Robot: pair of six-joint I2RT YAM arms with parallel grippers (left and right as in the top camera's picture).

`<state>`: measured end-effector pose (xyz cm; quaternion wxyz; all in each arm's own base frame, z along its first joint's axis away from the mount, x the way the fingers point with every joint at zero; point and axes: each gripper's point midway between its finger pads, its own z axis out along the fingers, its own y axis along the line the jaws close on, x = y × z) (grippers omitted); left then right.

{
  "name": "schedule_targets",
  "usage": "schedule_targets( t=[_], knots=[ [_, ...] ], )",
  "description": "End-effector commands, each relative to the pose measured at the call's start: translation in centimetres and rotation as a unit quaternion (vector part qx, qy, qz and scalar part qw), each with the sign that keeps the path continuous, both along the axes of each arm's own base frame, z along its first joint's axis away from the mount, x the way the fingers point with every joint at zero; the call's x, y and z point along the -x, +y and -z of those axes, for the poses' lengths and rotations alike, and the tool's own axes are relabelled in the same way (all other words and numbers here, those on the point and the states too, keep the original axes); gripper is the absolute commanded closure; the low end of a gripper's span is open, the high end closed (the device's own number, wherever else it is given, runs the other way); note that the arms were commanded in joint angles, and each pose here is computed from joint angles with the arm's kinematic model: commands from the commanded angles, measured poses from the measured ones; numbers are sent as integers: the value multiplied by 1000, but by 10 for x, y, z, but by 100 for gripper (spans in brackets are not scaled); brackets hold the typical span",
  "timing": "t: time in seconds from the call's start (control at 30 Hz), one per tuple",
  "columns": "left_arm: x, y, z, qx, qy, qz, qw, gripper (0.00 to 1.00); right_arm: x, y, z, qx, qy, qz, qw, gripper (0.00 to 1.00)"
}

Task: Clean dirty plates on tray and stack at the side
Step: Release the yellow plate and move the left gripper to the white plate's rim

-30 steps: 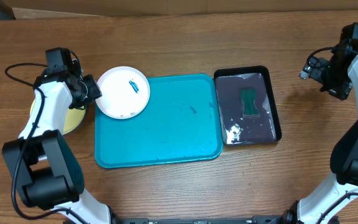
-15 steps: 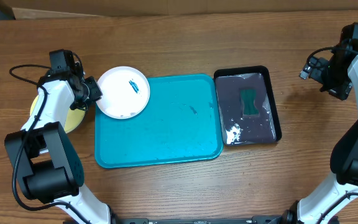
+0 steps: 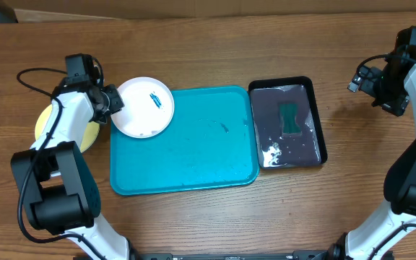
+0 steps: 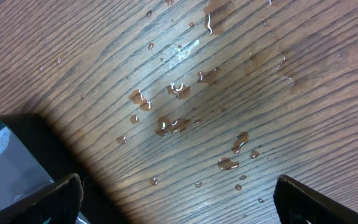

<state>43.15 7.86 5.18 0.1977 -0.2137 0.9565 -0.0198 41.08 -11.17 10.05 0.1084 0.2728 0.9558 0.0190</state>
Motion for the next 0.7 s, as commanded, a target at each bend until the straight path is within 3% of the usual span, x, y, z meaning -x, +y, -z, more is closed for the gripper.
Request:
schedule_targets(
  t=[0.0, 0.67],
  knots=[
    [3, 9, 5, -31, 10, -3, 999, 72, -1, -2, -6, 2, -7, 4, 1000, 0],
    [8, 7, 15, -29, 13, -2, 999, 78, -1, -2, -6, 2, -7, 4, 1000, 0]
  ],
)
